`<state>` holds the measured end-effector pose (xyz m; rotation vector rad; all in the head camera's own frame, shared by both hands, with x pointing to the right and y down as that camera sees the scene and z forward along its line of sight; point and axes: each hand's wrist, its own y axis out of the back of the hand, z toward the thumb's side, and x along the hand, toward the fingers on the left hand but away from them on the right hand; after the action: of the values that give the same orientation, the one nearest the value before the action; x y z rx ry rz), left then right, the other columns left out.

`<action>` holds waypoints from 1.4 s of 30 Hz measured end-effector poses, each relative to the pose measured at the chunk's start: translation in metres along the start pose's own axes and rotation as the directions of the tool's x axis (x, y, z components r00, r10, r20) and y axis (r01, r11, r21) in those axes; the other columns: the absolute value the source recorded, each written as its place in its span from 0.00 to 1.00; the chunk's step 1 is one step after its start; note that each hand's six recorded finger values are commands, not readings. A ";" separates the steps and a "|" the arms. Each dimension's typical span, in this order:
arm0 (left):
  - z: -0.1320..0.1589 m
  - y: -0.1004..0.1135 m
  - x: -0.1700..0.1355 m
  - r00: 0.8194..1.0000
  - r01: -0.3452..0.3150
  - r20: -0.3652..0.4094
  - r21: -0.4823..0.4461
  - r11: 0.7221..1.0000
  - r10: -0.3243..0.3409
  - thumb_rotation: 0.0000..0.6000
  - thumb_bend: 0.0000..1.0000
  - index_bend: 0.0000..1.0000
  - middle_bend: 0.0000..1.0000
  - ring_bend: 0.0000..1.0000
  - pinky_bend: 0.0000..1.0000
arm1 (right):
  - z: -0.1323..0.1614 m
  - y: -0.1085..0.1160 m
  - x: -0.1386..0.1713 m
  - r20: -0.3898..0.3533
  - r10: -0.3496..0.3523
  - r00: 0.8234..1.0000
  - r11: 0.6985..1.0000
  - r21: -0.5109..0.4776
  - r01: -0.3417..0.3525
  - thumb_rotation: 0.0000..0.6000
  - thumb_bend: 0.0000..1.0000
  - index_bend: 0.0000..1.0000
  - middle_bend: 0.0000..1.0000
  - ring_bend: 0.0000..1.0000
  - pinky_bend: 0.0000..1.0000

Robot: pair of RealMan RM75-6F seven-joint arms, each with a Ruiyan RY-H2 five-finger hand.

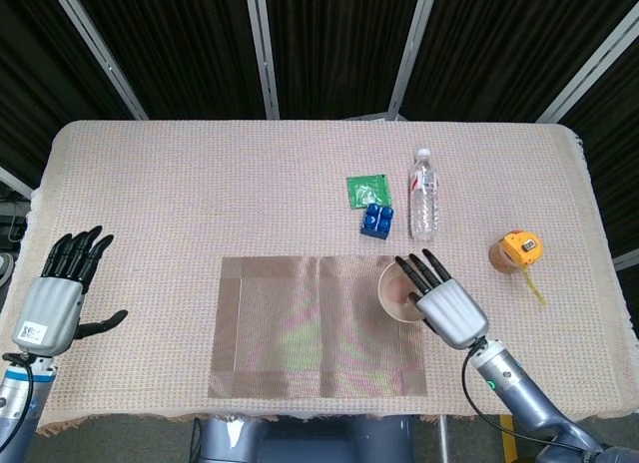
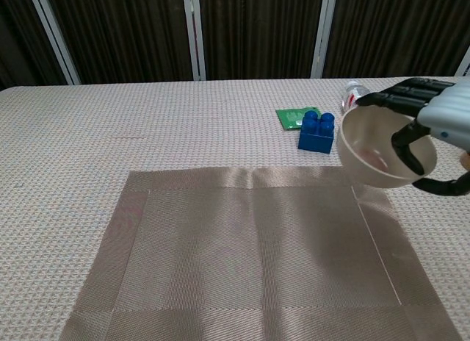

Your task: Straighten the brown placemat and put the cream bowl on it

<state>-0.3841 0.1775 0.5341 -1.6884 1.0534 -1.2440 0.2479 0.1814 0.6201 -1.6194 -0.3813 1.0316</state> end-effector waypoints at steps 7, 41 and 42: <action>-0.007 -0.002 0.000 1.000 0.015 -0.017 0.003 1.000 -0.015 1.00 0.00 0.00 0.00 0.00 0.00 | 0.049 0.001 -0.030 -0.144 0.079 0.986 0.996 0.044 -0.073 1.00 0.32 0.75 0.00 0.00 0.00; -0.014 -0.003 0.003 0.999 0.018 -0.033 0.020 1.000 -0.017 1.00 0.00 0.00 0.00 0.00 0.00 | 0.085 0.014 -0.031 -0.083 0.059 0.995 0.997 0.049 -0.055 1.00 0.00 0.00 0.00 0.00 0.00; -0.015 -0.002 0.002 0.999 0.012 -0.037 0.023 1.000 -0.011 1.00 0.00 0.00 0.00 0.00 0.00 | 0.078 0.017 -0.025 -0.065 0.050 0.997 0.997 0.055 -0.046 1.00 0.00 0.00 0.00 0.00 0.00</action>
<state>-0.3984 0.1751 0.5402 -1.6621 1.0487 -1.2939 0.1681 0.2067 0.6155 -1.6173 -0.2693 1.0129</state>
